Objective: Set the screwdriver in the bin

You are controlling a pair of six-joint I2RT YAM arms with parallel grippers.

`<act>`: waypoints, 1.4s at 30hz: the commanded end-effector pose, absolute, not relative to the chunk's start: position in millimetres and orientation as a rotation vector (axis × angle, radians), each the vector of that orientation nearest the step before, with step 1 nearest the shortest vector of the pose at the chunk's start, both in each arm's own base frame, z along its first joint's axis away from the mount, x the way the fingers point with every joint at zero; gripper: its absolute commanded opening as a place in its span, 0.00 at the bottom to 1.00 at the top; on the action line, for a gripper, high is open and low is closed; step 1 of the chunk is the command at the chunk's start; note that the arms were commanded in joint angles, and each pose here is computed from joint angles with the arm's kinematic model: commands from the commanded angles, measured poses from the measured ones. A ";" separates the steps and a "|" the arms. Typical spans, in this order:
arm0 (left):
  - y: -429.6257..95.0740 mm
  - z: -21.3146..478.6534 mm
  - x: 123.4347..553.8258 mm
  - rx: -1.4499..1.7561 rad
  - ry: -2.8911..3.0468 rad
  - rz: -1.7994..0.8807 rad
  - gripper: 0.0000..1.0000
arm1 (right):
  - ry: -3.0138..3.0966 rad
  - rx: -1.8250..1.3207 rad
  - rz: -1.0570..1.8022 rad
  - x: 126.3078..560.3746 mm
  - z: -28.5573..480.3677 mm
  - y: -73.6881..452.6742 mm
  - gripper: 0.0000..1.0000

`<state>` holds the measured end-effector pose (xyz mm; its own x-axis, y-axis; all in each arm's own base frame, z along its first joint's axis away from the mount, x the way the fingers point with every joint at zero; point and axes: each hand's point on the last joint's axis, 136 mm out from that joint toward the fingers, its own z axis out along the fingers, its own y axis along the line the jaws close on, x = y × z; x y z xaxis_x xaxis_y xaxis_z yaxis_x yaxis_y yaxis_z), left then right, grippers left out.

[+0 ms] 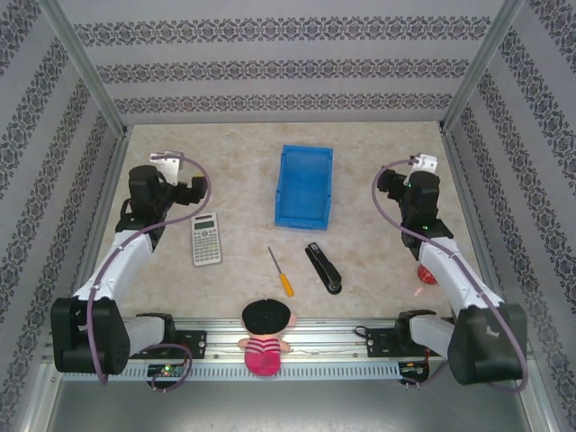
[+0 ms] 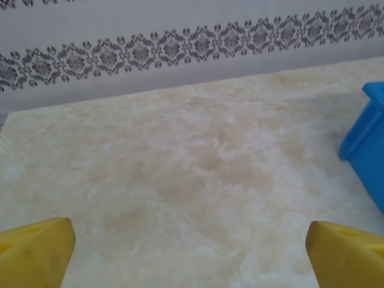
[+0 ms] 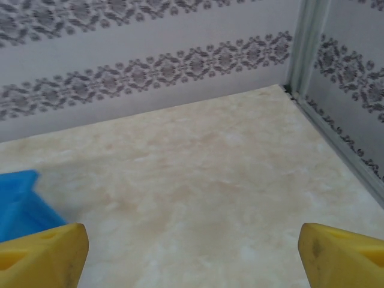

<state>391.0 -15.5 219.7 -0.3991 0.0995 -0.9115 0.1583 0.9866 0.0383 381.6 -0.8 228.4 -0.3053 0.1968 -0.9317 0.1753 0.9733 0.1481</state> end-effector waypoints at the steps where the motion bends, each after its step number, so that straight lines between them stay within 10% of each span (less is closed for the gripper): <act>1: -17.9 198.8 352.1 0.283 2.217 -0.073 0.99 | 2.149 0.280 0.084 343.0 209.3 28.7 0.90; 20: -42.8 234.3 280.9 0.492 2.354 -0.212 0.99 | 2.669 -0.563 0.295 174.7 161.6 289.7 0.78; 42: -39.3 225.4 256.4 0.508 2.380 -0.178 0.99 | 2.880 -0.573 0.090 175.2 39.1 319.9 0.62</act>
